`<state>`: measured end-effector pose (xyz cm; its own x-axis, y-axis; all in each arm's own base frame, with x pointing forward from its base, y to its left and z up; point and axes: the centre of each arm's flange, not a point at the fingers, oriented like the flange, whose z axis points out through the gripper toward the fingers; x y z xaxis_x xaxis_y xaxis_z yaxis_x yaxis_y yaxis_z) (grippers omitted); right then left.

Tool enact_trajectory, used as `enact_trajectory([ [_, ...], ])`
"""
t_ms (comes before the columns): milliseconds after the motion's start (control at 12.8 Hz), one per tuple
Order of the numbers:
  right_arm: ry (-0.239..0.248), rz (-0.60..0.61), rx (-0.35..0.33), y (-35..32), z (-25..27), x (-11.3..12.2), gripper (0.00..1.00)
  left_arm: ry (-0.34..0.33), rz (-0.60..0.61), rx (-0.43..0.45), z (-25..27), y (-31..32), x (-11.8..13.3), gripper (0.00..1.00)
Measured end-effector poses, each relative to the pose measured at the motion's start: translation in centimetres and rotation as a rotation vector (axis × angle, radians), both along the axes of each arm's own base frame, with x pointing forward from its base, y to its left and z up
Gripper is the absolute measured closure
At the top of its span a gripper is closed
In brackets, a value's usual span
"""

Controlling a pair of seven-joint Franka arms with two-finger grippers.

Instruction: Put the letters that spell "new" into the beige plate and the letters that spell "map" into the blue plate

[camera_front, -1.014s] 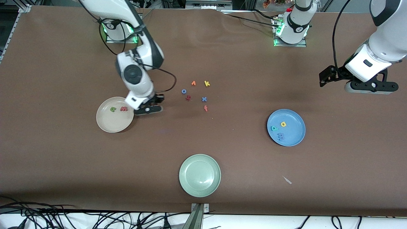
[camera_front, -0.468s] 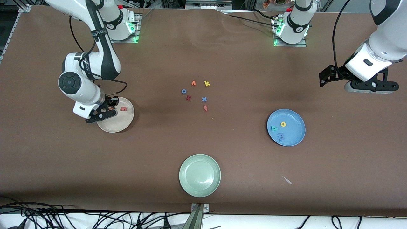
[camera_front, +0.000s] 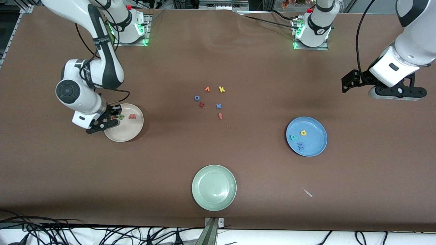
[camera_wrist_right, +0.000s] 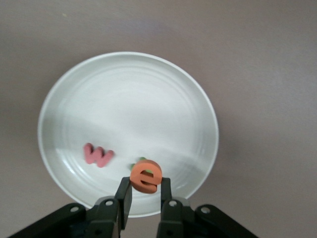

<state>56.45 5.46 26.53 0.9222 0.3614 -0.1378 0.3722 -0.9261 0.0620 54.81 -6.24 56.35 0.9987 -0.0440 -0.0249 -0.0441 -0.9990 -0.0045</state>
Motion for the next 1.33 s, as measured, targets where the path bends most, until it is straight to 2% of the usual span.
enact_trajectory([
  [546, 0.001, -0.003, 0.019, 0.5, -0.1, -0.1, 0.56, 0.004, -0.001, 0.0, 0.0, 0.0, 0.0, 0.0],
  [858, 0.0, 0.001, 0.025, 1.0, 0.4, 0.2, 0.54, 0.018, -0.002, 0.002, -0.2, 0.0, -0.2, 0.0],
  [1326, 0.02, 0.003, 0.046, 2.2, 4.9, 2.6, 0.51, 0.019, -0.002, 0.002, -0.2, 0.0, -0.2, 0.0],
])
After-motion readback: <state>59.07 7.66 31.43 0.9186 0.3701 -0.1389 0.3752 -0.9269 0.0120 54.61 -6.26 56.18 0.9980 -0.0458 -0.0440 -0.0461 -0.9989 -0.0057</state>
